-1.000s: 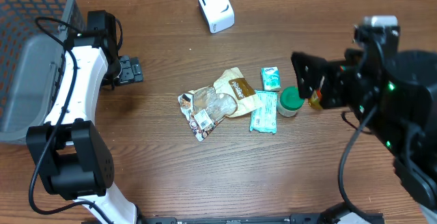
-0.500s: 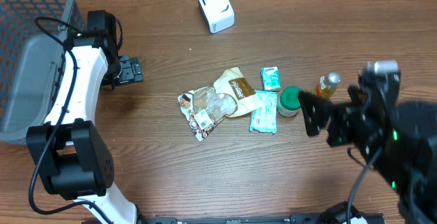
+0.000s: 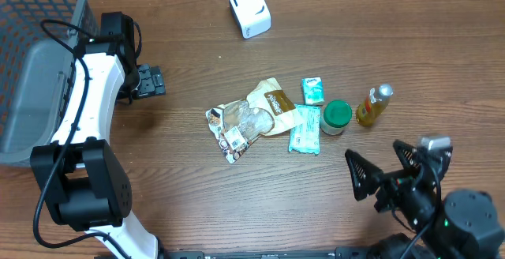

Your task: Scan the item barcode

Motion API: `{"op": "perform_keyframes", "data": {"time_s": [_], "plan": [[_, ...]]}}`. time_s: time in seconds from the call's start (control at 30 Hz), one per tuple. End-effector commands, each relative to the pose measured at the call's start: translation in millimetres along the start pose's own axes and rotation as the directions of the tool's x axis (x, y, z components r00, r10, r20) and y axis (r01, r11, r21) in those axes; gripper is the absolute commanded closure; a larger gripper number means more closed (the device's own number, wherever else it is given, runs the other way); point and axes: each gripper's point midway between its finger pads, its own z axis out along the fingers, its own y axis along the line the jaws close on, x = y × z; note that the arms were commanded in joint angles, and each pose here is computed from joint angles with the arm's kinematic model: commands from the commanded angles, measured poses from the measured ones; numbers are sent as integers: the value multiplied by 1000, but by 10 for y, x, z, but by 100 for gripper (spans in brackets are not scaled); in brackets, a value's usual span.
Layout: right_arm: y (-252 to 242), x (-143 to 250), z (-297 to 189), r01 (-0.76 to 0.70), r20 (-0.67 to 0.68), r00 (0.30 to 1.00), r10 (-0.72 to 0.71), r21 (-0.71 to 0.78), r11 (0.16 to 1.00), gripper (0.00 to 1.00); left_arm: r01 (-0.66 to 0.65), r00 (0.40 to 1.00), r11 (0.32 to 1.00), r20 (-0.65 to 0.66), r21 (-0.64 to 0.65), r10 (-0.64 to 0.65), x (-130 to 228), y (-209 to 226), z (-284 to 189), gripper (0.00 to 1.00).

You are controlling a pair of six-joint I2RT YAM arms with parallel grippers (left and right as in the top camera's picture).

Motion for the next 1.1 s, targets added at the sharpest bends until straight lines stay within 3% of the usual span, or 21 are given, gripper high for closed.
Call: {"op": "perform_keyframes", "data": {"time_s": [0.0, 0.5, 0.73, 0.9, 1.07], "plan": [[-22, 105, -31, -4, 38, 999, 5, -22, 1000, 0, 6, 1000, 1000, 19, -2, -6, -45, 10, -52, 0], [-119, 404, -109, 6, 145, 989, 2, -59, 998, 0, 6, 1000, 1000, 19, -2, -6, -45, 10, -52, 0], [-161, 513, -5, 4, 129, 992, 4, -55, 998, 0, 6, 1000, 1000, 19, -2, -6, -45, 10, -52, 0], [-168, 428, 41, 2, 176, 984, 7, -55, 999, 0, 6, 1000, 1000, 19, -2, -6, -45, 10, -52, 0], [-134, 122, 16, 14, 315, 949, 8, -67, 998, 0, 6, 1000, 1000, 19, -2, -6, -45, 10, -52, 0]]}}
